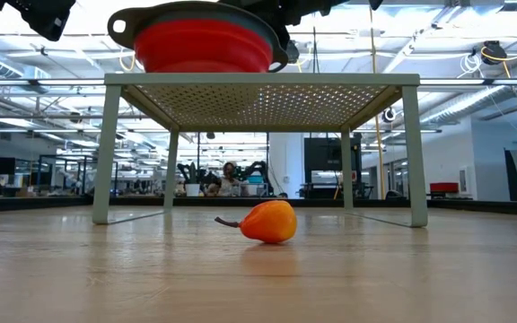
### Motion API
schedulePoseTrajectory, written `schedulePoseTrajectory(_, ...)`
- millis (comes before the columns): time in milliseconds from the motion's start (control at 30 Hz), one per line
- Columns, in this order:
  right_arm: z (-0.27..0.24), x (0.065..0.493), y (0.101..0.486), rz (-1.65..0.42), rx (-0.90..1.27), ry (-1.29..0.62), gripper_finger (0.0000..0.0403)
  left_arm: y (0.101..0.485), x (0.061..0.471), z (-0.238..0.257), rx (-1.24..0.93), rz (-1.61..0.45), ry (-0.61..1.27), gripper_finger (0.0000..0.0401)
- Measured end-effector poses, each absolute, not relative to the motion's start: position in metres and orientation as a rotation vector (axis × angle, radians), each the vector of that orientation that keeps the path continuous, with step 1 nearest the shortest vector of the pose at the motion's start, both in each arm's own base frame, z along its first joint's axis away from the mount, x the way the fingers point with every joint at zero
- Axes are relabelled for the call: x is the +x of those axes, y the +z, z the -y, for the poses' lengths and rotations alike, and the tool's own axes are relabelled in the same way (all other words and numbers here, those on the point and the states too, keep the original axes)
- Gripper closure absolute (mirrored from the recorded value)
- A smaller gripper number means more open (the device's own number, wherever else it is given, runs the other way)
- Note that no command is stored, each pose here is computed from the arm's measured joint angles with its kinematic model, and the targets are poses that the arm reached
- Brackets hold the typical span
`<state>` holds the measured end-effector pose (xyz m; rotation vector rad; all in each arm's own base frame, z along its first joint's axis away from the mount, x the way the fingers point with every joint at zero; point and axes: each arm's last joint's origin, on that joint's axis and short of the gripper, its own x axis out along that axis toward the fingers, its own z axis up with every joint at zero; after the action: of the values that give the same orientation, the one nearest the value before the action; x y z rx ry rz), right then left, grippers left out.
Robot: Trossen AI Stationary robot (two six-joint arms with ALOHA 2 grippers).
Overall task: Pick & Place Fruit
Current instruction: Put the peach fruit into the strainer
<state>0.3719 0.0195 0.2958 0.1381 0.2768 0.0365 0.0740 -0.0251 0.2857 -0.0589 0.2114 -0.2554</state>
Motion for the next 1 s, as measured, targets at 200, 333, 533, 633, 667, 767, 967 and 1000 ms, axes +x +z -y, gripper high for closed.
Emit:
schedulePoseTrajectory(200, -0.019, 0.372, 0.296, -0.277, 0.155, 0.032, 0.0233, 0.286, 0.074, 0.025, -0.059, -0.212, -0.256, 0.0093)
schedulePoseTrajectory(333, -0.019, 0.372, 0.297, -0.269, 0.164, 0.031, 0.0215, 0.286, 0.074, 0.025, -0.06, -0.212, -0.255, 0.0093)
schedulePoseTrajectory(533, -0.019, 0.373, 0.299, -0.242, 0.165, 0.033, 0.0214, 0.286, 0.074, 0.025, -0.06, -0.212, -0.255, 0.0093)
schedulePoseTrajectory(633, -0.024, 0.373, 0.304, -0.195, 0.159, 0.054, 0.0223, 0.286, 0.074, 0.025, -0.062, -0.213, -0.255, 0.0093)
schedulePoseTrajectory(667, -0.028, 0.373, 0.306, -0.177, 0.15, 0.07, 0.0227, 0.286, 0.074, 0.025, -0.065, -0.213, -0.255, 0.0093)
schedulePoseTrajectory(767, -0.041, 0.371, 0.312, -0.131, 0.115, 0.191, 0.0246, 0.286, 0.074, 0.025, -0.067, -0.213, -0.254, 0.0093)
schedulePoseTrajectory(967, -0.073, 0.366, 0.312, -0.144, 0.112, 0.388, 0.0299, 0.286, 0.074, 0.025, -0.066, -0.214, -0.254, 0.0093)
schedulePoseTrajectory(1000, -0.078, 0.365, 0.311, -0.153, 0.111, 0.4, 0.0308, 0.286, 0.074, 0.025, -0.066, -0.213, -0.255, 0.0093)
